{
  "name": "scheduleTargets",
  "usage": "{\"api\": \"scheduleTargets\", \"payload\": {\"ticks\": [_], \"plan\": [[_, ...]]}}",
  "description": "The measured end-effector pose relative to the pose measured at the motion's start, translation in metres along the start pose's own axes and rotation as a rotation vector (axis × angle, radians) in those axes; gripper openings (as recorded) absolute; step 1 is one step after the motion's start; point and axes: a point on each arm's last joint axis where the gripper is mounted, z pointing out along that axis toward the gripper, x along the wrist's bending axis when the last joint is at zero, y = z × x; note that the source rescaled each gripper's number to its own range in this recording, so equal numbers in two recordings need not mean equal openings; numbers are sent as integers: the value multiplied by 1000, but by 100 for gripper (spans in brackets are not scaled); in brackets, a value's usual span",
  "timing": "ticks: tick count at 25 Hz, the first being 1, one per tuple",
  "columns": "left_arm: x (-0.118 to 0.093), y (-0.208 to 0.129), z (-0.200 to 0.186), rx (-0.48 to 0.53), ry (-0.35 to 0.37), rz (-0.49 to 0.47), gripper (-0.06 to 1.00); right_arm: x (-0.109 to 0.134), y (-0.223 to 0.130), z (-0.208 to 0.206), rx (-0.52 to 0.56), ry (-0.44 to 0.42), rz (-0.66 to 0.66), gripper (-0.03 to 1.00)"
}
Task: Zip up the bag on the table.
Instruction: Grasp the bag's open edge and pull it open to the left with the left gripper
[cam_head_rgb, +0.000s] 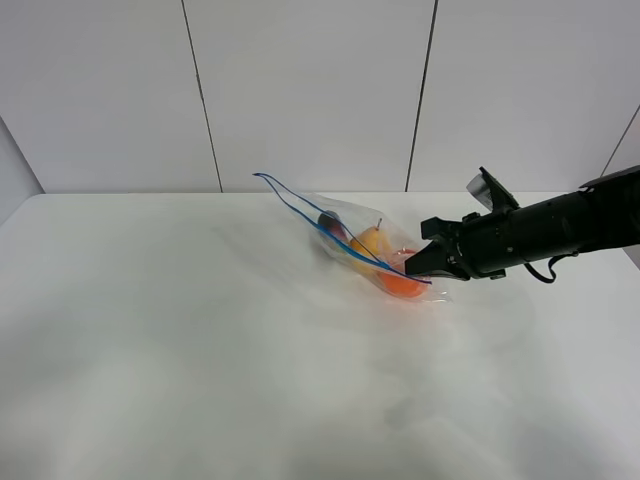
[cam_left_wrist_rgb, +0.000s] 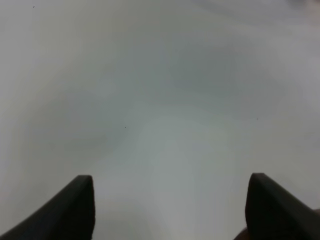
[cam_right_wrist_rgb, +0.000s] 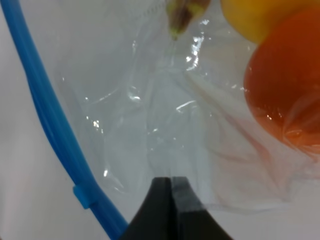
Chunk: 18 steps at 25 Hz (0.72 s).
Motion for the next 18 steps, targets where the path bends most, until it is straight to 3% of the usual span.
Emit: {"api": "scheduleTargets", "payload": {"ticks": [8,14,18], "plan": [[2,11,-4,-93,14,-47,100,0,0,0,-1,-5,-2,0],[7,41,15,-3,-4,-86,100,-1,0,0,-3,-9,-2,0],[12,67,39,48,-10,-39,100,-1,1,0,-6,-16,-3,0]]}}
